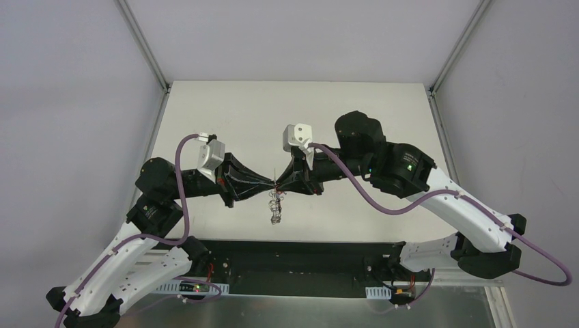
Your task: Put the keys on the keyring
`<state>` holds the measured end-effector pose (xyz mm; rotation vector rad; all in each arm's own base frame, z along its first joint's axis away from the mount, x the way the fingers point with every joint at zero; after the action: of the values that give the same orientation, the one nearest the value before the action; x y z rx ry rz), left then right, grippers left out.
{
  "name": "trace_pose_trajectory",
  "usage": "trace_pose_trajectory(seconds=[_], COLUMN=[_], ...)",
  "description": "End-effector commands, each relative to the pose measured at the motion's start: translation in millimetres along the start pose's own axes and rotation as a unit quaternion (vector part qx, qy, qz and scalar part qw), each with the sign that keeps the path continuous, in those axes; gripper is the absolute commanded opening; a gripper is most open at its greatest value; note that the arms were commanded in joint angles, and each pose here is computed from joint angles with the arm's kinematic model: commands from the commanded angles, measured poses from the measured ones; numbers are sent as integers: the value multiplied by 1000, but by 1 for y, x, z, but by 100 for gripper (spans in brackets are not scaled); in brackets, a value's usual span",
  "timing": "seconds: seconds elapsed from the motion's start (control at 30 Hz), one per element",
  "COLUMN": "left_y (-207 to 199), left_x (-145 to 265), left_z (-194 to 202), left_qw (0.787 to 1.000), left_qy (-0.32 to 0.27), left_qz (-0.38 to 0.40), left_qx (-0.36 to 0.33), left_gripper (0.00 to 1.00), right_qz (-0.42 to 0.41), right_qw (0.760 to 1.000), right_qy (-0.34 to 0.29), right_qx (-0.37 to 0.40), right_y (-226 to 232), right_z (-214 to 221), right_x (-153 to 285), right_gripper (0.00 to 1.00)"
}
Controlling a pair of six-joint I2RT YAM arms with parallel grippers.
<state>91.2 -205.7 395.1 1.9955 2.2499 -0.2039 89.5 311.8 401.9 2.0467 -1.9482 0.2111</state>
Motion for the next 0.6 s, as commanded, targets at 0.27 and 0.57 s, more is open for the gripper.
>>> trace_pose_trajectory(seconds=[0.27,0.57], left_y=[-1,-5], left_x=[-1,1], left_z=[-15,-10], left_qw=[999,999], left_qy=[-35,-20], left_qz=[7,16], left_qx=[-28,-27], left_gripper=[0,0], right_qz=[-7,14], right_qw=[999,999], right_qy=[-38,-30], right_qx=[14,7], right_y=[3,-2], right_z=[-23,-23], right_x=[0,1], right_gripper=[6,0])
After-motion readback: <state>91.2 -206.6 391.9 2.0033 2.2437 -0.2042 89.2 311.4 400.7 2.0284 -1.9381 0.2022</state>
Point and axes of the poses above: each gripper's point midway between its finger pads, its own x axis back along the fingers, its own y axis along the line the jaws close on, z = x × y, the point moved 4 cm from there along x, back along the fingers, and after that the axes turned 7 degrees about -x, right-handed, at the moved point
